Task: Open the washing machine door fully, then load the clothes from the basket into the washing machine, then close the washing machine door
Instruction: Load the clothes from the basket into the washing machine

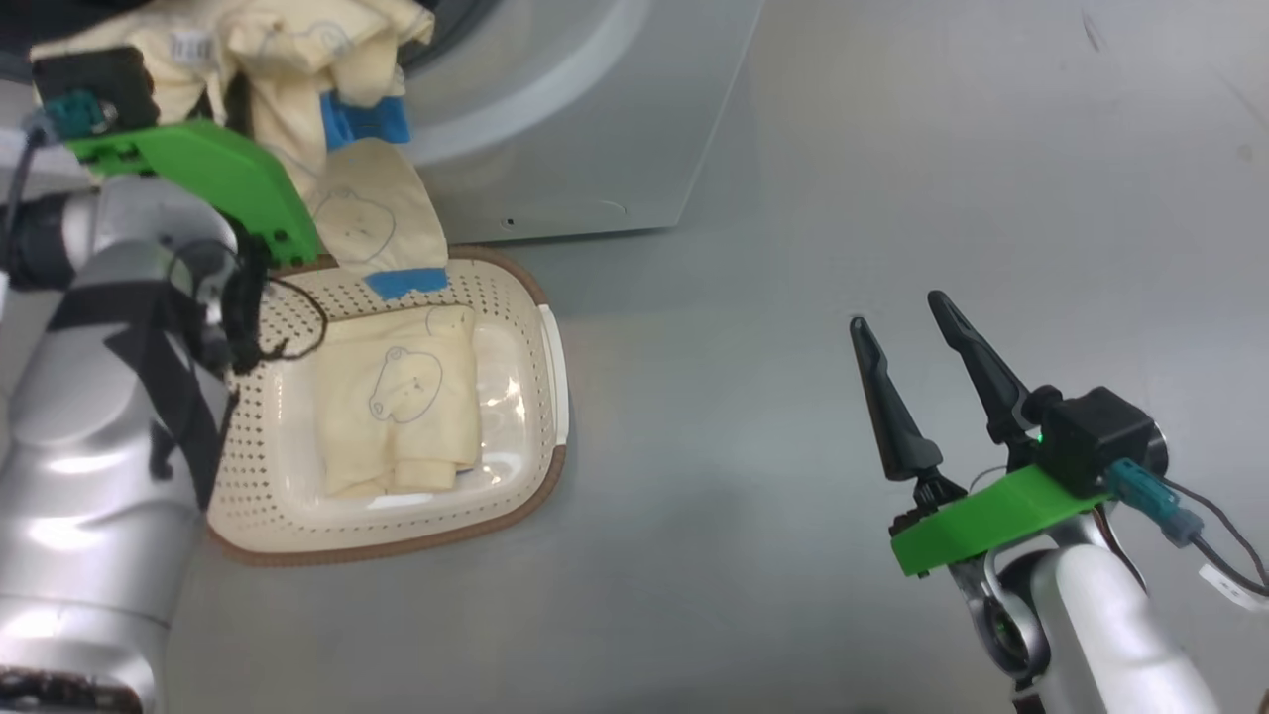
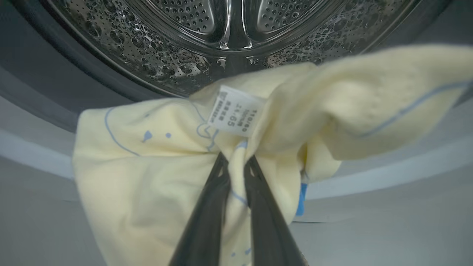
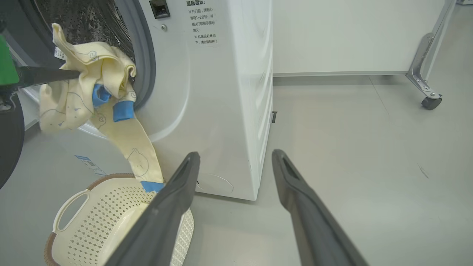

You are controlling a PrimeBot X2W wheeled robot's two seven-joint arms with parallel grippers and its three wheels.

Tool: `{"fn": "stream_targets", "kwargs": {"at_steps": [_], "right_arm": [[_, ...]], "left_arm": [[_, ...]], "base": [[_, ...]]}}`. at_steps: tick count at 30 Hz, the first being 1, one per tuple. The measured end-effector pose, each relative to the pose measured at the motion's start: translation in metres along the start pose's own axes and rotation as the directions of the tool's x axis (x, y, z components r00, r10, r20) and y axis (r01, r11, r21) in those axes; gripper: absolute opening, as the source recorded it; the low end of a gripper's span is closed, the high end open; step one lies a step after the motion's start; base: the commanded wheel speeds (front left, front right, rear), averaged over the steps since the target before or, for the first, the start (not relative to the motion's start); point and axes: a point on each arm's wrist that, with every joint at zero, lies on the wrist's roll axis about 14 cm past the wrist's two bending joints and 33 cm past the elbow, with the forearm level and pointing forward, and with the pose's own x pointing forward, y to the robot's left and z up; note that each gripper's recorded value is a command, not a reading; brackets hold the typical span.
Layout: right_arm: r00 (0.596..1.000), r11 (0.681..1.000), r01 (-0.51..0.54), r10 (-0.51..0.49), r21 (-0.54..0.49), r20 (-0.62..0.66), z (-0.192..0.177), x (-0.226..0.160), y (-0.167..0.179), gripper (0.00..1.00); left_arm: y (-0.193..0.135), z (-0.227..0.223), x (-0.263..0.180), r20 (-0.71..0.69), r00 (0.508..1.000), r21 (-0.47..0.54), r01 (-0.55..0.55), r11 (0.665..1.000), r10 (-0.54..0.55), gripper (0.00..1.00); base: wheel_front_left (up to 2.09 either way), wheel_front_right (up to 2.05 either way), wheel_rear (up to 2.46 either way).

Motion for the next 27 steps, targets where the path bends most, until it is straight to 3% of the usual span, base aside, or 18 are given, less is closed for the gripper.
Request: {"fn": "stream_targets", "kwargs": {"at_steps": [14,24,27], "right_arm": [[0.998,0.999,-0.04,0.042,0.032,-0.039,-0.027,0.024,0.005,1.0],[0.996,0.999,-0.02,0.024,0.05,-0.087,-0.048,0.034,-0.007,1.0],[0.995,0.998,-0.008,0.013,0.056,-0.096,-0.052,0.036,-0.012,1.0]], "left_arm": [[0.027,0.078,0.069,0.03,1.0,0.084,-0.004,0.996,0.002,0.0],[0.045,0.083,0.114,0.034,0.999,0.098,-0.026,0.995,0.022,0.0],[0.046,0.091,0.126,0.103,0.994,0.107,-0.036,0.994,0.025,0.0]], "base": [[0.0,0.0,0.0],[0.0,0.0,0.0],[0.0,0.0,0.0]]}}
